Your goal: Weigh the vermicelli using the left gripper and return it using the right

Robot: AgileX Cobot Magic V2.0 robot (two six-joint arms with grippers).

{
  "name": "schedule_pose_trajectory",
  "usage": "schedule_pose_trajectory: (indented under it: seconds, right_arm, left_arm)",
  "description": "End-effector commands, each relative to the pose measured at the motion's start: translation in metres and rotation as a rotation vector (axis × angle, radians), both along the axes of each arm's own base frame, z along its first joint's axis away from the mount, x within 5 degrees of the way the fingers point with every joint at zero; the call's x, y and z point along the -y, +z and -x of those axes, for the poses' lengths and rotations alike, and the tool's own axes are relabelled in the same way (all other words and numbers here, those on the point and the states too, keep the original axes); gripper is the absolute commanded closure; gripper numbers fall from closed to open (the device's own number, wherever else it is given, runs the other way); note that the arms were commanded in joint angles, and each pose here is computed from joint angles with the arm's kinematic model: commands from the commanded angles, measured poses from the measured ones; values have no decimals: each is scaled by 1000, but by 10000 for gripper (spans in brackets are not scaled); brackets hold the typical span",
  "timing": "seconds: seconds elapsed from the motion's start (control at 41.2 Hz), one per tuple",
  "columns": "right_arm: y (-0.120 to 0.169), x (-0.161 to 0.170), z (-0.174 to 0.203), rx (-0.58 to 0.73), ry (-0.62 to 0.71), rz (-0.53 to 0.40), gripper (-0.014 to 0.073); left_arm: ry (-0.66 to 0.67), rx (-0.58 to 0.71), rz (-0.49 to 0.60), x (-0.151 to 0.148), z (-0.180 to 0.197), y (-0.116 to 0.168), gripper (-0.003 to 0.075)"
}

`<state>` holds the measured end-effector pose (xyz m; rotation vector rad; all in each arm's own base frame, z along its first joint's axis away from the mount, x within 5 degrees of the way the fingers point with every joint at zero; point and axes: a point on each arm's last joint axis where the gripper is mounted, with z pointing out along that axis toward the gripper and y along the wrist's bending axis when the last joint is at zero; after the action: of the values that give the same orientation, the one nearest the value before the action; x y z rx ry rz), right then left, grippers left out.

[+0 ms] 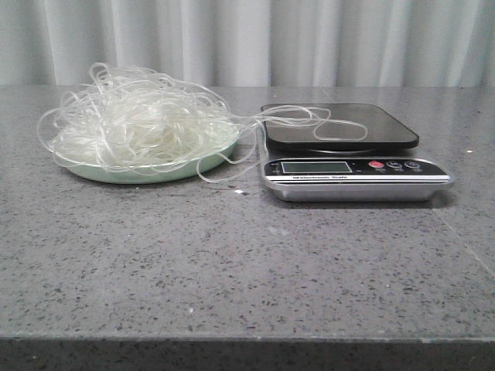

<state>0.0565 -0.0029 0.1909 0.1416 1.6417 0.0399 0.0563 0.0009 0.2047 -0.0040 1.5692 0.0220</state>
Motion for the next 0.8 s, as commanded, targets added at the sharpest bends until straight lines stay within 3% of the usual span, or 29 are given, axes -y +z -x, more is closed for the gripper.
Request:
schedule_pose_trajectory:
  seconds: [0.0, 0.218, 0.485, 0.631, 0.776]
  right_arm:
    - [11, 1, 1, 99, -12, 7, 445]
    - [11, 1, 1, 99, -12, 7, 445]
    - [11, 1, 1, 99, -13, 13, 445]
    - [11, 1, 1, 98, -13, 18, 445]
    - [11, 1, 1, 98, -13, 18, 445]
  left_arm:
    - [-2, 99, 19, 0, 2, 6, 583]
    - [-2, 107, 19, 0, 2, 7, 583]
    - [0, 271, 72, -1, 5, 22, 583]
    - [10, 480, 116, -3, 13, 45, 583]
    - [-5, 567, 116, -2, 29, 94, 583]
